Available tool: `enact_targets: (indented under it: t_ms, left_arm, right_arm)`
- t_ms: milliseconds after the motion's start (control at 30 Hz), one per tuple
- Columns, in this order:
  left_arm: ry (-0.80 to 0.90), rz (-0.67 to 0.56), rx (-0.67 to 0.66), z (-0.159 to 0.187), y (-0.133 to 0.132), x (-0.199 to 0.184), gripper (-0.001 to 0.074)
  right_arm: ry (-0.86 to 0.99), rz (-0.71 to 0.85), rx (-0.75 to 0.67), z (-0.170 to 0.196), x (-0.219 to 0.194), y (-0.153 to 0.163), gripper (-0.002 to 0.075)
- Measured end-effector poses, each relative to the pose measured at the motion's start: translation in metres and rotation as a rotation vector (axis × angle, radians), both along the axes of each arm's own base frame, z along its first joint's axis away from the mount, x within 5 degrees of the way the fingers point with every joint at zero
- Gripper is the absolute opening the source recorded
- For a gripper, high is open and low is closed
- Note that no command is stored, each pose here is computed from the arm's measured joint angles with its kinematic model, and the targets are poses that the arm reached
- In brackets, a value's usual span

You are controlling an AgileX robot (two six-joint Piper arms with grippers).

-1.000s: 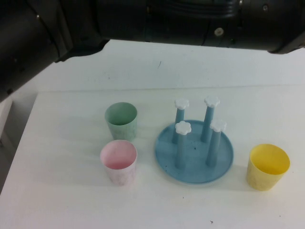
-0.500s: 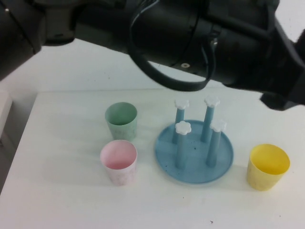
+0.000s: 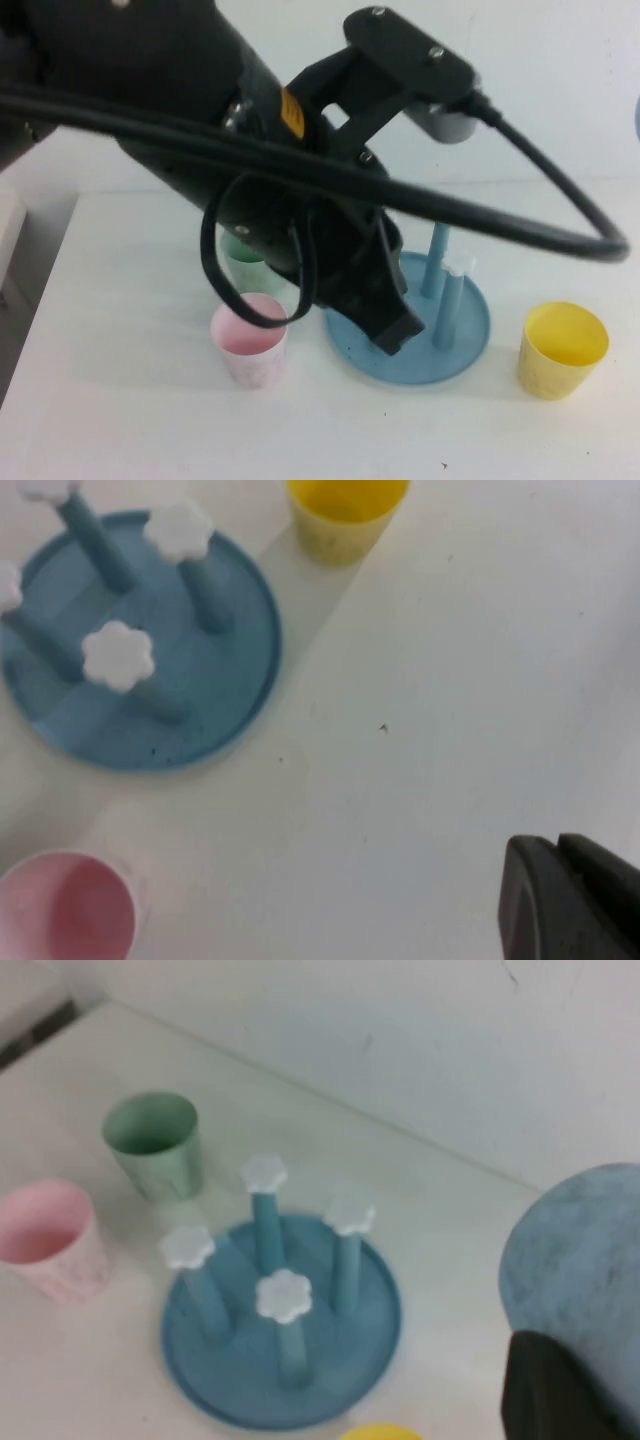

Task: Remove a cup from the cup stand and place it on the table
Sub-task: Place the cup on the table

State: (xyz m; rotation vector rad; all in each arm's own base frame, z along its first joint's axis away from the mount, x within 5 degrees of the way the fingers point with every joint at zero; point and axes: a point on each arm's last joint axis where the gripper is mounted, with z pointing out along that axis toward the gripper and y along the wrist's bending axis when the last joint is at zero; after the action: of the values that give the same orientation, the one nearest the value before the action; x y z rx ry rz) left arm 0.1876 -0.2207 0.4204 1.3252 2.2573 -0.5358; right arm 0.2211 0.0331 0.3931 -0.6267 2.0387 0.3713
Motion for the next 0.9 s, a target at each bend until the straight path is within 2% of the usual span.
enact_targets:
  t_ms: [100, 267, 500, 667, 900]
  left_arm:
    - [-0.007, 0.046, 0.023, -0.015, 0.008, -0.002, 0.0001]
    - [-0.042, 0.121, -0.046, -0.038, 0.026, -0.017, 0.0]
    - [-0.034, 0.194, -0.081, -0.078, 0.058, -0.047, -0.0001]
    - [-0.034, 0.253, -0.072, -0.101, 0.076, -0.06, -0.0001]
    - [-0.057, 0.294, -0.104, -0.103, 0.087, -0.067, -0.0002]
  right_arm:
    - [0.133, -0.017, -0.059, -0.01, 0.041, -0.008, 0.0019]
    - [0.289, -0.022, -0.172, -0.035, 0.093, -0.011, 0.0019]
    - [0.455, 0.037, -0.441, -0.095, 0.145, 0.019, 0.0019]
    - [0.562, 0.084, -0.476, -0.141, 0.164, 0.038, 0.0019]
    - [0.659, 0.076, -0.487, -0.182, 0.177, 0.04, 0.0019]
